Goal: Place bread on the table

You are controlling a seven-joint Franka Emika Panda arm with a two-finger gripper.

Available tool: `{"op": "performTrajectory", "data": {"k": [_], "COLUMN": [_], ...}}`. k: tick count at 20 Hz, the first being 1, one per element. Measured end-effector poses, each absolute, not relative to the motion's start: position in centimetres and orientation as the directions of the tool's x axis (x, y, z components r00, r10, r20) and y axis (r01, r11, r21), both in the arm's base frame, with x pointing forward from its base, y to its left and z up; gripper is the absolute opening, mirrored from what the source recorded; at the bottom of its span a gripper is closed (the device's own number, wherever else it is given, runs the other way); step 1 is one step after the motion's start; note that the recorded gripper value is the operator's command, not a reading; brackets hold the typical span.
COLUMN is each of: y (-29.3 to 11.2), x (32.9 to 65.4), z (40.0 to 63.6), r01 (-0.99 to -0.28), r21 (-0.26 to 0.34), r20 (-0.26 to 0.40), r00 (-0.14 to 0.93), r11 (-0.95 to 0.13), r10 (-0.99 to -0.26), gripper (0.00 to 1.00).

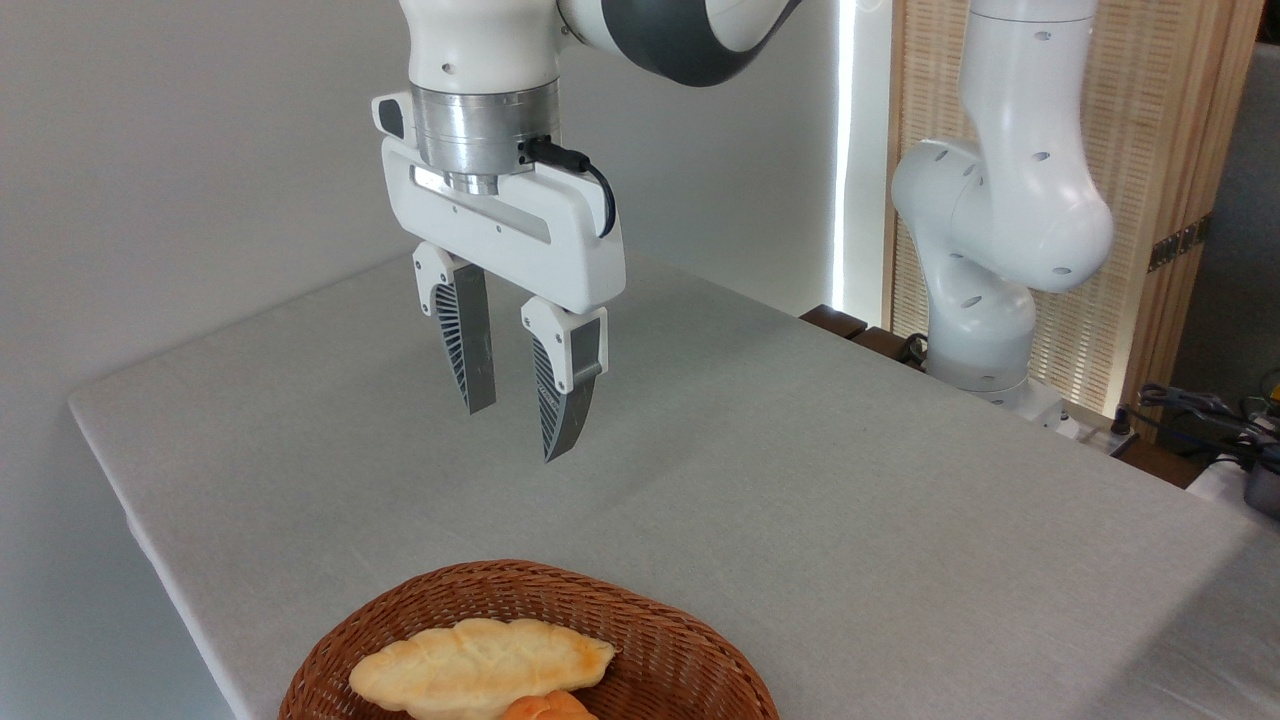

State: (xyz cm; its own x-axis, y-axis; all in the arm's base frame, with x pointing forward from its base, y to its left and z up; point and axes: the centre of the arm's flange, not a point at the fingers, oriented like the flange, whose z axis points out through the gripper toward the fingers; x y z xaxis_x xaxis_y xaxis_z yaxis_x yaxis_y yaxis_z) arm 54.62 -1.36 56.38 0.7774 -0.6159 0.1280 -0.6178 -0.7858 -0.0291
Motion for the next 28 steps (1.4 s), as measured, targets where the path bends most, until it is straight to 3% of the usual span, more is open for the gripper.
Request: {"op": "performTrajectory", "data": {"k": [28], "y": [-0.77], "x": [54.69], "z": [56.55], "r01": [-0.622], "r21": [-0.034], "r20": [0.132], "r00": [0.773], "r11": [-0.782], "r10": [-0.621], "gripper": [1.00]}}
